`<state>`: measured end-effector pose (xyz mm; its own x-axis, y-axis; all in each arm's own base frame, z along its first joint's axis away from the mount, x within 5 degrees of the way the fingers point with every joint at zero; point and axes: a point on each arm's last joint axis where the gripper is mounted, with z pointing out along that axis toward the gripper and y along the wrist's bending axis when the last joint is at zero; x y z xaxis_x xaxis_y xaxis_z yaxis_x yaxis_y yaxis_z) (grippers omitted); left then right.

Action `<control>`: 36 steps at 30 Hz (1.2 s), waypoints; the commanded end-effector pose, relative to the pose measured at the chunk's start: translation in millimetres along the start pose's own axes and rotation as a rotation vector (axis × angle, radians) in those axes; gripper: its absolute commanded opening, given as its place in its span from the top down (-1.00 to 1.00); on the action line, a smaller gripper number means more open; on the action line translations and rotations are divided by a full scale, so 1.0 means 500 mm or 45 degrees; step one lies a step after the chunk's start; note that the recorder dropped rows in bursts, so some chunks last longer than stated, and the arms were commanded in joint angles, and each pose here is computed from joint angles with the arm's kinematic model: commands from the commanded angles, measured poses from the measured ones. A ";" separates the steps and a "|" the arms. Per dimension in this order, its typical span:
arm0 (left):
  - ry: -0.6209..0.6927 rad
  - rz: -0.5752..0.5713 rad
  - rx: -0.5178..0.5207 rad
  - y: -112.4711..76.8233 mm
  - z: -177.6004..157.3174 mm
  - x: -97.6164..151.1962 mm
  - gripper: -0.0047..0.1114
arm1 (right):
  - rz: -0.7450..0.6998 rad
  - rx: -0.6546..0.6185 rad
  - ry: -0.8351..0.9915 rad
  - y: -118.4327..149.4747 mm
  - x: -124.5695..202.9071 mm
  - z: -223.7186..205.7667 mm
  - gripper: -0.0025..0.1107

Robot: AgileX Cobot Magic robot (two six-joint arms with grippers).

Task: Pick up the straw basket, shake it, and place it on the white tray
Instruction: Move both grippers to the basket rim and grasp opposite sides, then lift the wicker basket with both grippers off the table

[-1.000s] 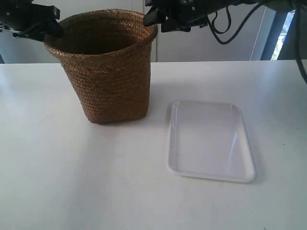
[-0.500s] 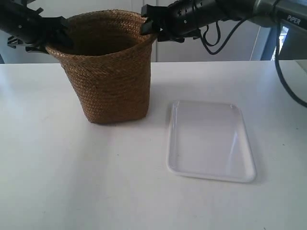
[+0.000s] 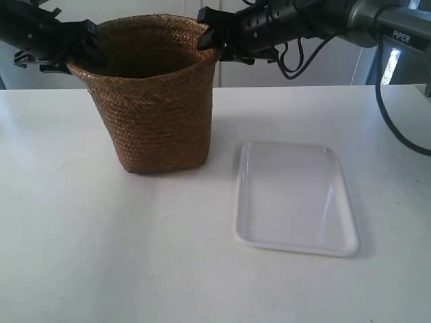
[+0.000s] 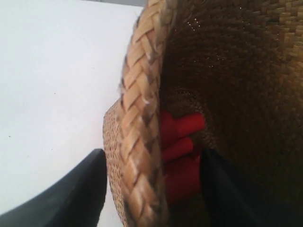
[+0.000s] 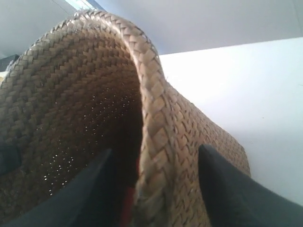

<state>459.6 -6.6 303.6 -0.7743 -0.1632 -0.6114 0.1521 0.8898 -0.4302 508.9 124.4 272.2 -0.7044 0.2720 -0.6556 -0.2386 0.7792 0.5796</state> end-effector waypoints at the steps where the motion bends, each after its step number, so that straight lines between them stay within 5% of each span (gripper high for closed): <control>1: 0.012 0.034 0.050 -0.017 0.003 0.001 -0.13 | 0.006 0.000 0.007 -0.001 0.007 0.012 0.36; 4: 0.015 0.052 0.057 -0.026 0.007 0.003 0.07 | 0.017 -0.001 0.009 -0.001 0.008 0.012 0.70; 6: 0.021 0.070 0.063 -0.032 0.013 0.005 0.38 | 0.017 -0.003 0.018 -0.001 0.009 0.012 0.96; 9: 0.036 0.126 0.063 -0.033 0.025 0.010 0.91 | 0.017 -0.006 0.027 0.000 0.010 0.012 0.96; 19: -0.099 0.408 0.046 -0.074 -0.006 0.004 0.92 | -0.270 -0.017 -0.062 0.054 -0.025 -0.062 0.96; 25: -0.372 0.481 -0.146 -0.120 -0.055 0.092 0.92 | -0.417 0.181 -0.230 0.047 0.020 -0.160 0.96; 29: -0.482 0.492 -0.105 -0.192 -0.113 0.153 0.92 | -0.478 0.184 -0.257 0.078 0.060 -0.250 0.96; 36: -0.658 0.554 -0.115 -0.263 -0.124 0.240 0.92 | -0.511 0.229 -0.340 0.115 0.133 -0.306 0.96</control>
<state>325.5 -107.6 326.7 -0.3578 -0.0037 -0.9338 0.3108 0.9425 -0.1228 364.0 97.6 331.8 -0.4371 0.0754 -0.8962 -0.3229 0.9169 0.2346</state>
